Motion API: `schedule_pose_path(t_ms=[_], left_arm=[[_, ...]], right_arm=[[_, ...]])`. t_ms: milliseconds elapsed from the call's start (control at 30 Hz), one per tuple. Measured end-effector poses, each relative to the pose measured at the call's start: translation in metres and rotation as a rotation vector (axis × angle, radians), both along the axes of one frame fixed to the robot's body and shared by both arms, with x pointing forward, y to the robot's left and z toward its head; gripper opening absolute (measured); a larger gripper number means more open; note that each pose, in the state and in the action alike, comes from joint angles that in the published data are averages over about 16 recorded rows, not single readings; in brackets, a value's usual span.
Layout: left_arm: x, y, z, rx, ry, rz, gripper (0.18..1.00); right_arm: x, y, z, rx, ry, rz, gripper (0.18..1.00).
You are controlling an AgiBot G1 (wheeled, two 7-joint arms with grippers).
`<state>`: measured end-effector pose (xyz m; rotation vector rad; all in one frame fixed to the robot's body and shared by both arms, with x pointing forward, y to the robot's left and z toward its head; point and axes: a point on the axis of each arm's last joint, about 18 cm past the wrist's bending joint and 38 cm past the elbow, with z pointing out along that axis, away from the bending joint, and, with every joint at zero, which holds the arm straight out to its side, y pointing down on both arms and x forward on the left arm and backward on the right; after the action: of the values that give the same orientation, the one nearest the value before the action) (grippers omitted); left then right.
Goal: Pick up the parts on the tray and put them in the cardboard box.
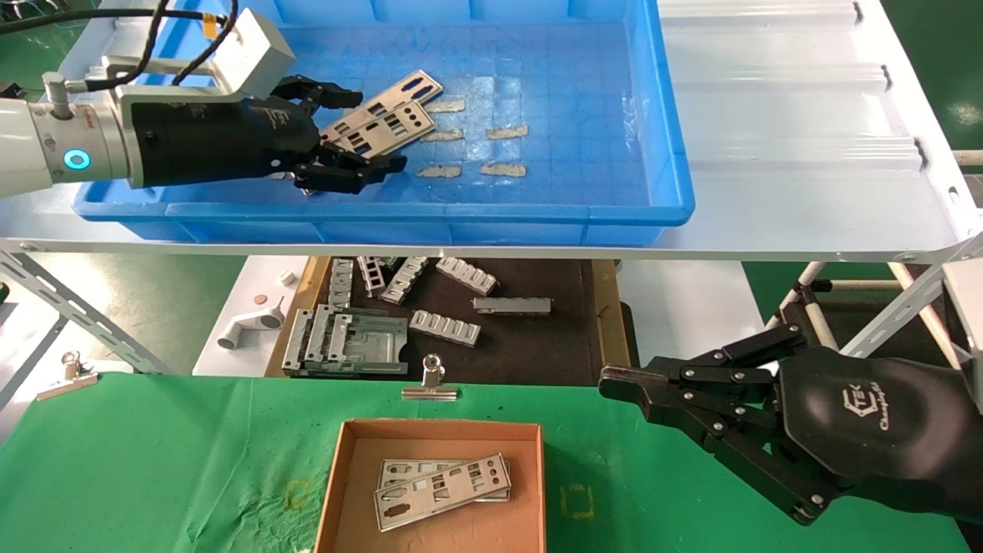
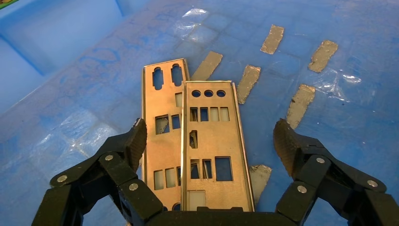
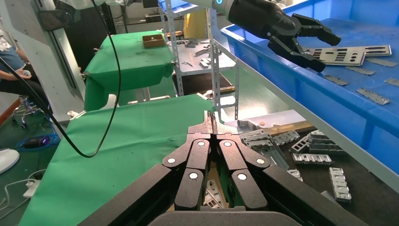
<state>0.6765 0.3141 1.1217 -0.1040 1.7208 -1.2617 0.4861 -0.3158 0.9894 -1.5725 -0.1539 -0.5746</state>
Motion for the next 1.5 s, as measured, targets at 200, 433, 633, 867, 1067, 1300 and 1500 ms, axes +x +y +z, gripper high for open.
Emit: schedule_pose_path(t_ms=[200, 433, 633, 867, 1067, 1300, 1500], left_arm=[[0.001, 0.001, 0.0, -0.001, -0.004, 0.006, 0.936], [0.003, 0.002, 0.0, -0.003, -0.009, 0.015, 0.839], [0.003, 0.003, 0.001, -0.005, -0.014, 0.022, 0.72], [0.003, 0.005, 0.003, -0.009, -0.022, 0.027, 0.569], [0.003, 0.006, 0.005, -0.014, -0.03, 0.026, 0.477], [0.0, 0.007, 0.009, -0.023, -0.045, 0.019, 0.438], [-0.007, 0.008, 0.017, -0.035, -0.066, -0.006, 0.436]], right_arm=[[0.0, 0.0, 0.0, 0.0, 0.0, 0.0, 0.191], [0.0, 0.0, 0.0, 0.0, 0.0, 0.0, 0.191], [0.0, 0.0, 0.0, 0.0, 0.0, 0.0, 0.191], [0.0, 0.0, 0.0, 0.0, 0.0, 0.0, 0.191], [0.0, 0.0, 0.0, 0.0, 0.0, 0.0, 0.191], [0.0, 0.0, 0.0, 0.0, 0.0, 0.0, 0.191], [0.0, 0.0, 0.0, 0.0, 0.0, 0.0, 0.191]])
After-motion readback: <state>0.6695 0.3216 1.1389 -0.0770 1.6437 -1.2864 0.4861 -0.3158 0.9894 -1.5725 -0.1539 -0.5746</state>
